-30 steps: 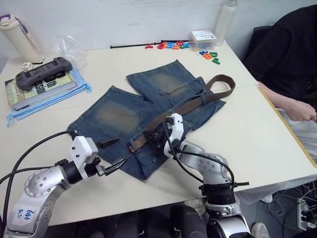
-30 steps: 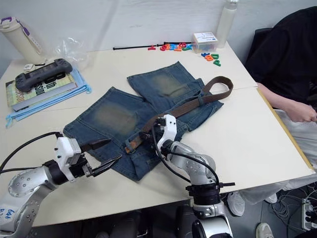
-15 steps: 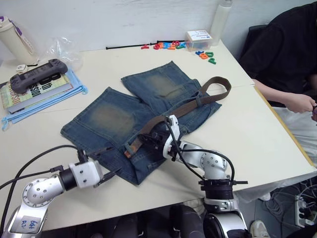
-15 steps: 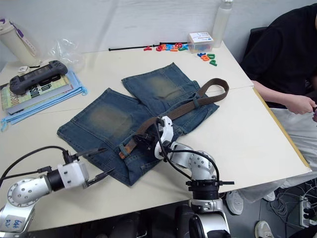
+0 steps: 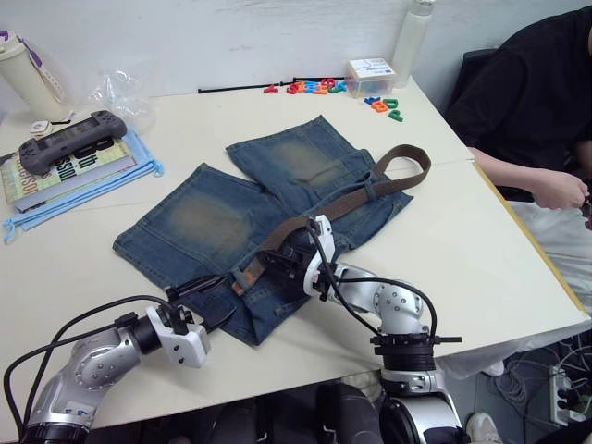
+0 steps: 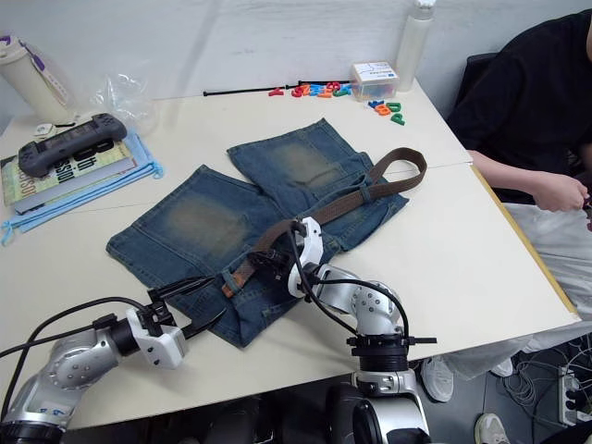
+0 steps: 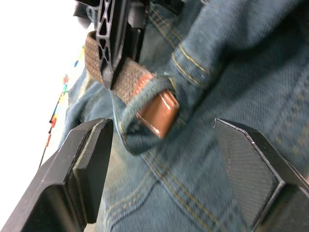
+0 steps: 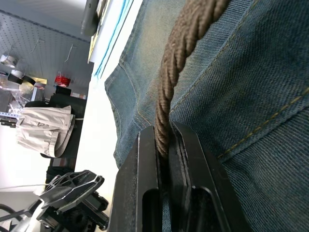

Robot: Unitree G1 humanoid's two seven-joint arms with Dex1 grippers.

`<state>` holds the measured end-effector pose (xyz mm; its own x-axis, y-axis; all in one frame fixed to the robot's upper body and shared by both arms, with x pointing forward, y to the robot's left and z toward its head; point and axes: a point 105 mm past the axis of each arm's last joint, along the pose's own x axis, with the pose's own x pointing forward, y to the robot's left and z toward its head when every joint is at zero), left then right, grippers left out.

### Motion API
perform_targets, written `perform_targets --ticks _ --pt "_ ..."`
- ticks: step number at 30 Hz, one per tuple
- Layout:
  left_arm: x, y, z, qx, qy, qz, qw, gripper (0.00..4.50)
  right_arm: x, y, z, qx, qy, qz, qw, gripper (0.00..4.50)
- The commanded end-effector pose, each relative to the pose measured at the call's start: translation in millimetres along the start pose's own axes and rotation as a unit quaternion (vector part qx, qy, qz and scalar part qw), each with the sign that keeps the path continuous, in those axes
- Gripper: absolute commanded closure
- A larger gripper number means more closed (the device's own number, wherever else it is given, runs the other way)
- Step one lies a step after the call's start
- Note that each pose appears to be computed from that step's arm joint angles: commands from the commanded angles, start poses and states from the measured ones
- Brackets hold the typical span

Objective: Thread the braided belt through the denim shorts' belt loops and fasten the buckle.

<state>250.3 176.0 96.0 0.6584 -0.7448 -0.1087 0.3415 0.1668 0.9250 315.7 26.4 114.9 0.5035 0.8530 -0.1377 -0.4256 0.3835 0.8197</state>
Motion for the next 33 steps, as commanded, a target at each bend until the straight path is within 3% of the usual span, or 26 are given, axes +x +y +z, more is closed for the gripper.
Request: perform_targets --ticks 1,6,9,16,25,28,33 --pt "4 1 1 0.009 -0.007 0.011 1.0 0.79 15 3 -31 0.034 0.054 0.006 0.998 4.5" --pt "5 -1 0 0.01 -0.007 0.014 1.0 0.79 15 3 -31 0.035 0.053 0.007 0.998 4.5" --pt "5 -1 1 0.011 -0.008 0.014 1.0 1.56 14 3 -31 0.035 0.053 0.006 0.998 4.5" --pt "4 -3 0 0.015 -0.007 0.011 1.0 4.36 15 4 -31 0.036 0.054 0.007 0.998 4.5" --pt "4 -5 0 0.022 -0.004 0.001 1.0 4.45 14 4 -30 0.021 0.056 0.004 0.998 4.5" --pt "3 -7 -1 0.021 -0.003 -0.001 1.0 4.5 11 5 -27 0.01 0.054 0.0 0.998 3.38" --pt "3 -10 0 0.017 -0.003 -0.004 1.0 4.5 -2 11 -15 0.008 0.027 0.005 1.0 0.93"
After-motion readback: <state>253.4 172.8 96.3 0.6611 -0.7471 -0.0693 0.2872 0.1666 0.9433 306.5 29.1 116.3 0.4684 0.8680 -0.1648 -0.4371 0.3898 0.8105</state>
